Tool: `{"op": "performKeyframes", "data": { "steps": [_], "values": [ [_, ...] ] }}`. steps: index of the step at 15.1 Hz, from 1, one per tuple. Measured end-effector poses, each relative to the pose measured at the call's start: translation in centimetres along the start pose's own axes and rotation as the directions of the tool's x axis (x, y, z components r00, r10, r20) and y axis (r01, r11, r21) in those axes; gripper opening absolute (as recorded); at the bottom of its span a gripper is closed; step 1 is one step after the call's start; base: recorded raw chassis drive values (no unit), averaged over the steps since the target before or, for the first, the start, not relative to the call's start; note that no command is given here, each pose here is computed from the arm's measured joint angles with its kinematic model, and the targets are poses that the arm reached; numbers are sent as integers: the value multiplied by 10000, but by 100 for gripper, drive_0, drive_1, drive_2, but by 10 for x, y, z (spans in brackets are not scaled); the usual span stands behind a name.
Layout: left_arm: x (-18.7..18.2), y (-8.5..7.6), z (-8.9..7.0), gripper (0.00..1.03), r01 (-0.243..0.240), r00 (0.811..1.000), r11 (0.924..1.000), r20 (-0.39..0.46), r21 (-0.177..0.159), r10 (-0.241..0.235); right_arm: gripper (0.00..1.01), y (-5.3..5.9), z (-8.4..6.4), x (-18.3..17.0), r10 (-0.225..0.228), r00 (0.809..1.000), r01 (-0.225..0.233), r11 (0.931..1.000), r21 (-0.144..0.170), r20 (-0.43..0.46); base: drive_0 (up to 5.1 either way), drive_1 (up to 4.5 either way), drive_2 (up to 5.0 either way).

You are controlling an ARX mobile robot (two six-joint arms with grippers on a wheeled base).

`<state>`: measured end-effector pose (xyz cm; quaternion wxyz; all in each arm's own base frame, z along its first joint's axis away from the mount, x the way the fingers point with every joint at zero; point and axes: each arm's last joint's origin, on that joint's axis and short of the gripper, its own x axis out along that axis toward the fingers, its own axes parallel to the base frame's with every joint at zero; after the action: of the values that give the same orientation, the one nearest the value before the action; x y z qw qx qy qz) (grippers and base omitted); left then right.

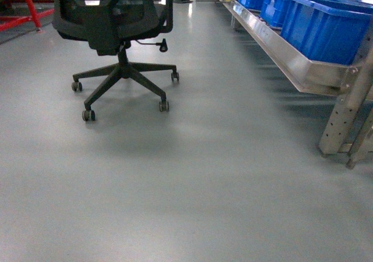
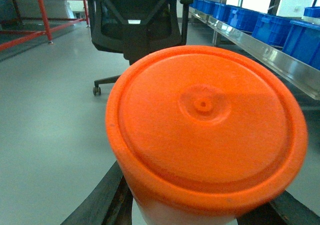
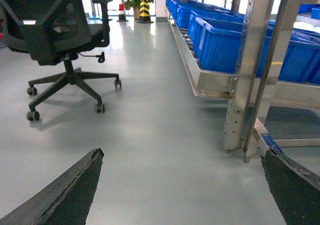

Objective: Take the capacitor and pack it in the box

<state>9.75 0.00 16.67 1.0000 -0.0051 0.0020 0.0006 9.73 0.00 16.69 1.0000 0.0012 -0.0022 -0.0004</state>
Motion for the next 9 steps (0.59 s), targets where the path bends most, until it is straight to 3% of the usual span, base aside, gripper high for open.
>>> {"op": "performKeyframes", "data": {
  "steps": [9],
  "values": [
    [0,0,0,44,4,10000,10000,0,0,-4,98,0,0,0,0,10000,0,10000,0,-11,-494,252,252]
  ]
}}
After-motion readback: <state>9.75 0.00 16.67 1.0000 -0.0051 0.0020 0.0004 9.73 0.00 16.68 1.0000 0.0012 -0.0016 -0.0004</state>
